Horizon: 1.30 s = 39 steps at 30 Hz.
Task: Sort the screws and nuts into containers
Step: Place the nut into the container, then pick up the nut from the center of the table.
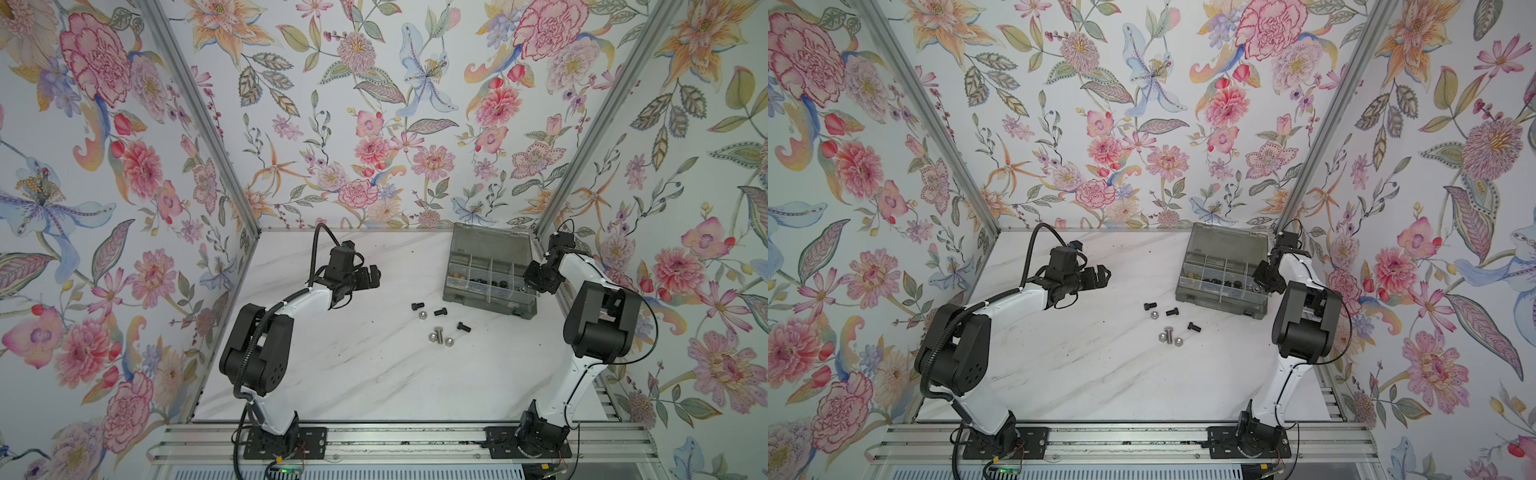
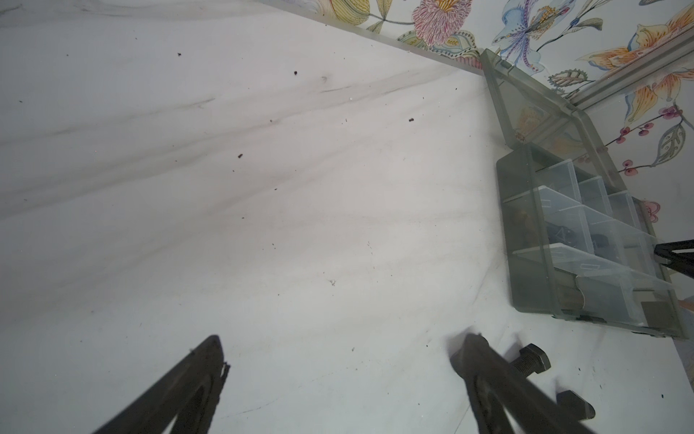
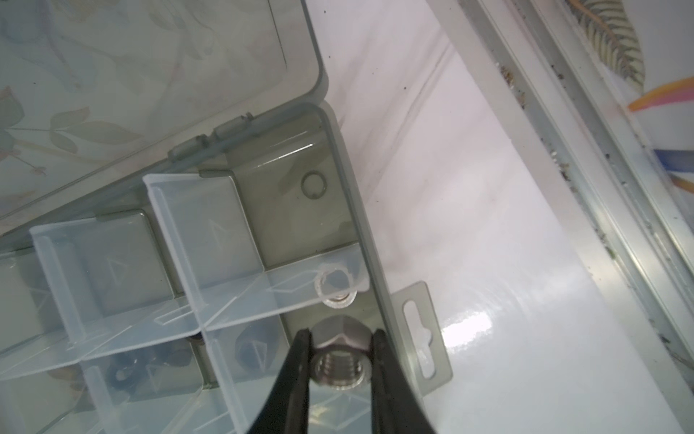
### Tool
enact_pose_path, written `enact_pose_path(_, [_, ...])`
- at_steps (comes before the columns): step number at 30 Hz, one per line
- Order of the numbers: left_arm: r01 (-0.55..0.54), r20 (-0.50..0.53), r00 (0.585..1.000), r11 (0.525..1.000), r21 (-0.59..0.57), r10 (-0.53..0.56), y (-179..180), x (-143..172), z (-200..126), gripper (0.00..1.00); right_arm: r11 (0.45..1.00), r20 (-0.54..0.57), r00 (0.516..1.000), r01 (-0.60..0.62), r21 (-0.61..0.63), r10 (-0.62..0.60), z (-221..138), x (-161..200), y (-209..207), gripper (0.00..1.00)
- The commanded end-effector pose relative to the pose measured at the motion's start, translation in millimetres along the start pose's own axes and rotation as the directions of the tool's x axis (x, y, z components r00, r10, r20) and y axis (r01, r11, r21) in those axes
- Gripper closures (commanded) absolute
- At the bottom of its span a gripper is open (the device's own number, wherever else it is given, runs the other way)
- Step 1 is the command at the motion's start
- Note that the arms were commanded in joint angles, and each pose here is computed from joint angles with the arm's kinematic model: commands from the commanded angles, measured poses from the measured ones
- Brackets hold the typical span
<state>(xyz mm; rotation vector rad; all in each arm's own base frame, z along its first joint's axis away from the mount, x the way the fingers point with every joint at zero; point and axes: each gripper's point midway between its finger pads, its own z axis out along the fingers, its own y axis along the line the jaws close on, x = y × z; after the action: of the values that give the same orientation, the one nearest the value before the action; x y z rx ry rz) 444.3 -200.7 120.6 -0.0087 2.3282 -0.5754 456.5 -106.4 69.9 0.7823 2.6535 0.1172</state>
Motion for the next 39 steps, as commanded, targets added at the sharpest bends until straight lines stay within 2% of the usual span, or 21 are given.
enact_pose_path(1, [0.001,0.003,1.000,1.000,0.004,-0.001,-5,-5,1,0.01,1.000,0.001,1.000,0.021,0.009,-0.021,0,-2,5,0.91])
enact_pose_path(5, [0.001,0.000,1.000,1.000,0.004,-0.001,-5,-4,2,0.01,1.000,-0.001,1.000,0.026,0.003,-0.026,0,-2,7,0.91])
enact_pose_path(13, [-0.001,0.002,1.000,1.000,0.004,0.001,-5,-3,0,0.01,0.999,0.010,0.999,0.045,-0.015,-0.045,-11,-4,13,0.62])
enact_pose_path(17, [0.000,0.002,1.000,1.000,0.005,0.000,-5,-4,1,0.01,0.997,0.028,0.997,0.072,-0.032,-0.071,-31,-2,20,0.55])
enact_pose_path(21, [0.000,0.006,1.000,1.000,0.003,0.000,-5,-5,-1,0.01,0.987,0.043,0.990,0.139,-0.079,-0.136,-59,14,40,0.52])
enact_pose_path(25, [-0.002,0.006,1.000,1.000,0.003,0.002,-6,-5,0,0.01,0.956,0.034,0.970,0.244,-0.161,-0.242,-84,52,74,0.50])
enact_pose_path(30, [-0.004,0.000,1.000,1.000,0.002,0.004,-5,-5,2,0.01,0.905,-0.014,0.931,0.352,-0.239,-0.366,-96,121,110,0.48])
enact_pose_path(39, [-0.003,-0.005,1.000,1.000,0.004,0.003,-6,-5,5,0.01,0.879,-0.157,0.871,0.433,-0.201,-0.465,-80,236,126,0.47])
